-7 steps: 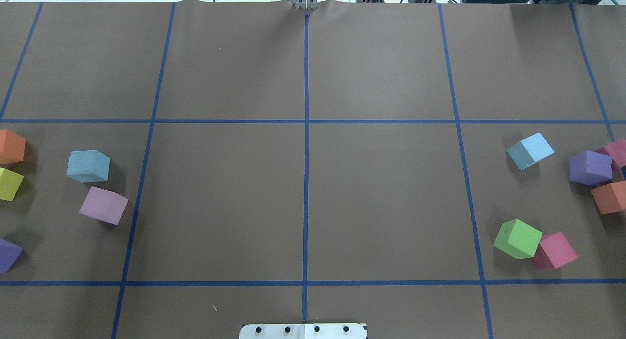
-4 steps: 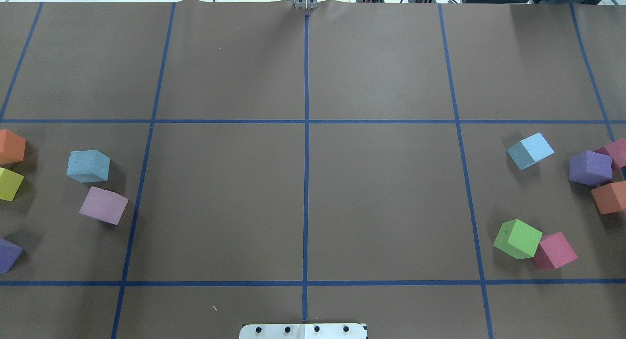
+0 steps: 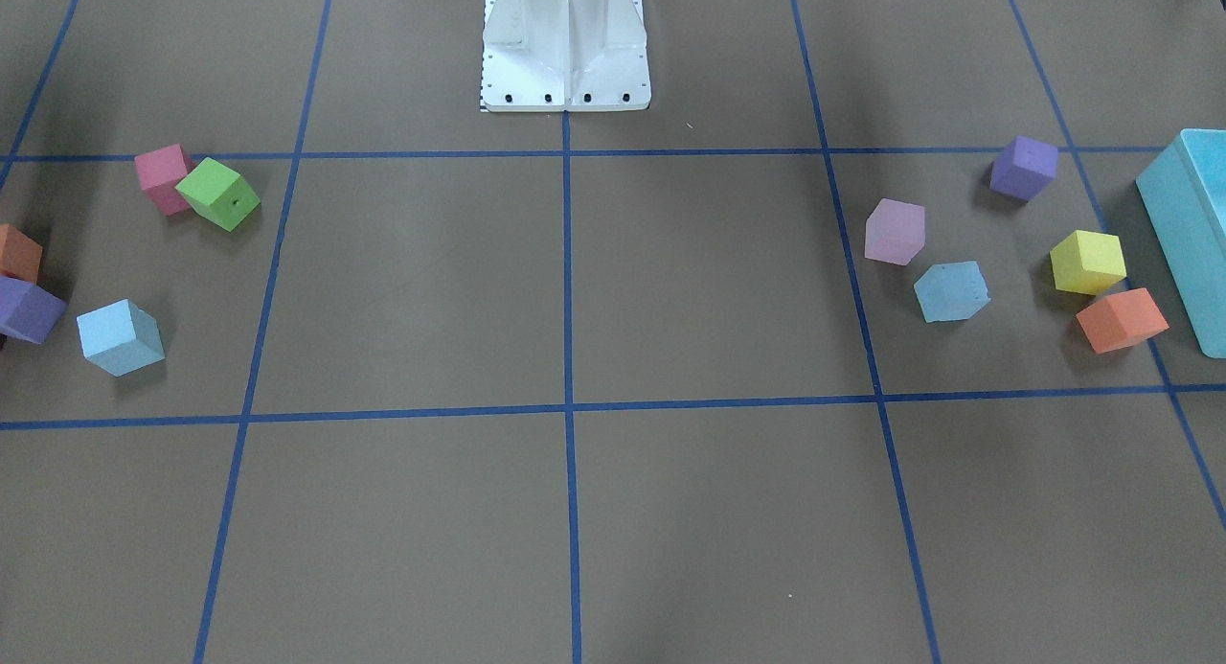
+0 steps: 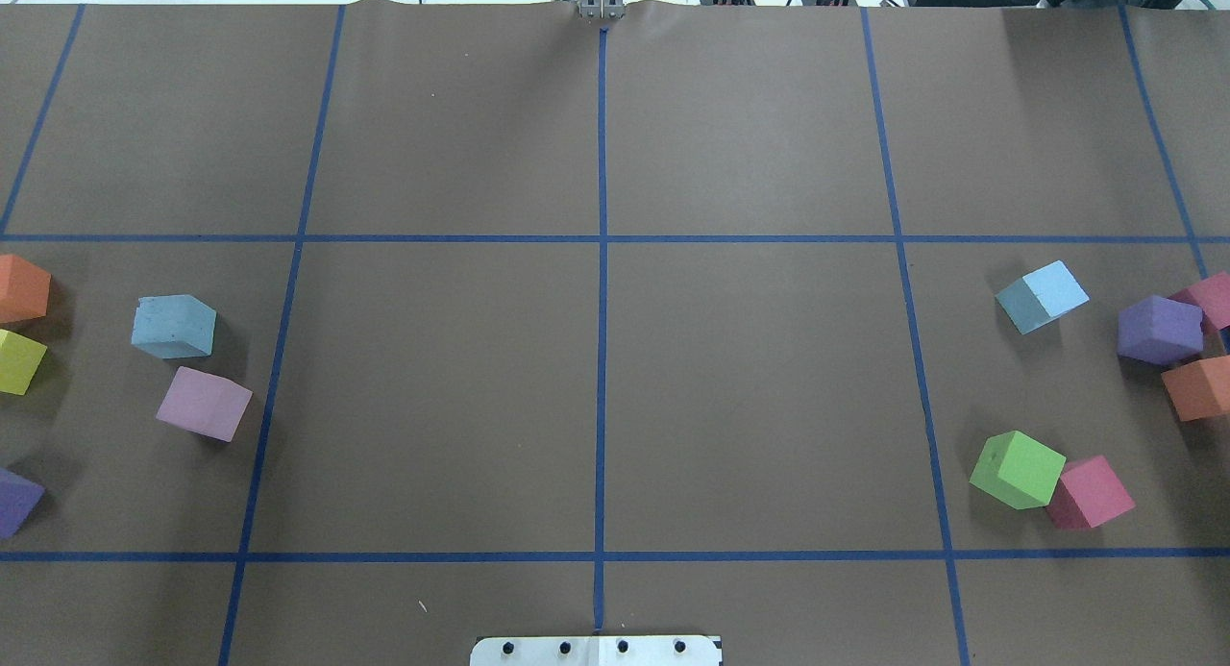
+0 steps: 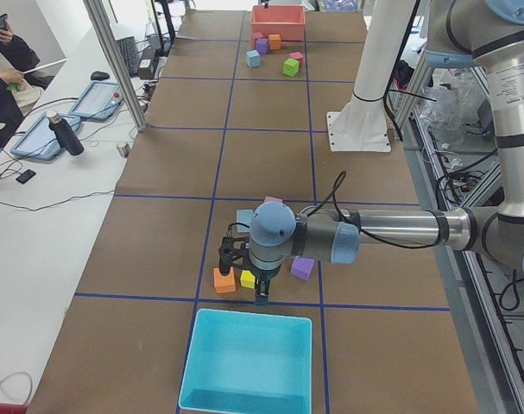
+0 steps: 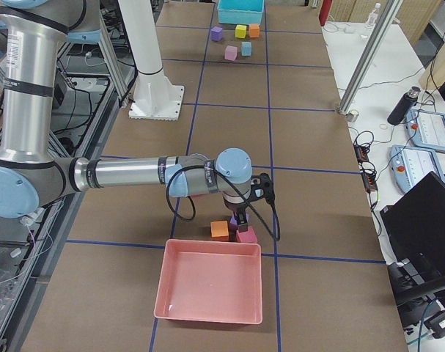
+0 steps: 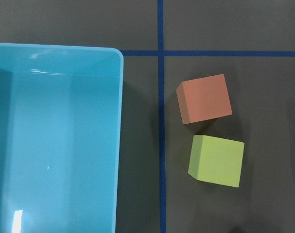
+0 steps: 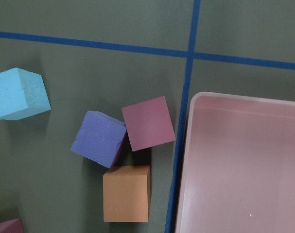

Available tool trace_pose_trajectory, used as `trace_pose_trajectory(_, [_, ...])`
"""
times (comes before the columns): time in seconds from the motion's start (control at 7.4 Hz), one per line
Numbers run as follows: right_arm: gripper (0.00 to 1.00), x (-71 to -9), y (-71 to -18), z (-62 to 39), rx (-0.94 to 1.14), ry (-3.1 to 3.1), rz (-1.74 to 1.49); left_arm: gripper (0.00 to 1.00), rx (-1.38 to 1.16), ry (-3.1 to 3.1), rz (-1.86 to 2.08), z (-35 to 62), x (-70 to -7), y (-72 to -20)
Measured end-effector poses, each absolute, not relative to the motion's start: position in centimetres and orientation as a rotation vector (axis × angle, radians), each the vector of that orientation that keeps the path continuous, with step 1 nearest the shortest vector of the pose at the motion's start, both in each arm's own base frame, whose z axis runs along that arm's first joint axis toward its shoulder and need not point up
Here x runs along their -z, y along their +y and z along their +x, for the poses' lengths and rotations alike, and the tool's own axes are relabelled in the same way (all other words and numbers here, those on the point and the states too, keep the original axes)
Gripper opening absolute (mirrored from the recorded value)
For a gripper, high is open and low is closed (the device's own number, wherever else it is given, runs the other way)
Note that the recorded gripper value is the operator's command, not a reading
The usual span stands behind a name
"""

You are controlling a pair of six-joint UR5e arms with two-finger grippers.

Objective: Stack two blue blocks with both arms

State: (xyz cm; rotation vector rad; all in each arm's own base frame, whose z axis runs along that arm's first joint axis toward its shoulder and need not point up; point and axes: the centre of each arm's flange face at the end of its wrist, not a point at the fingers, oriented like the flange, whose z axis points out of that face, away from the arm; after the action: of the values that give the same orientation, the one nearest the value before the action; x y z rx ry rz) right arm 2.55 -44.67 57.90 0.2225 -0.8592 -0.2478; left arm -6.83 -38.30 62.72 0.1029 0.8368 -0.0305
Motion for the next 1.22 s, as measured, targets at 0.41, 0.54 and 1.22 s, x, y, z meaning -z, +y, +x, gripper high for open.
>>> trace_pose_trajectory(0.41, [1.0,-53.3,-49.5,-7.4,0.347,-0.859,0.202,0.98,0.032,0.838,0.099,-6.8,-62.9,-38.1])
trace_pose_trajectory(0.54, [1.0,-52.6,-49.9,-10.5,0.345,-0.83,0.179,0.98,0.032,0.838,0.098,-6.8,-62.9,-38.1])
trace_pose_trajectory(1.22, [1.0,-55.6,-50.1,-19.2,0.299,-0.76,0.171,0.98,0.034,0.839,0.095,-6.8,-63.1,-37.9])
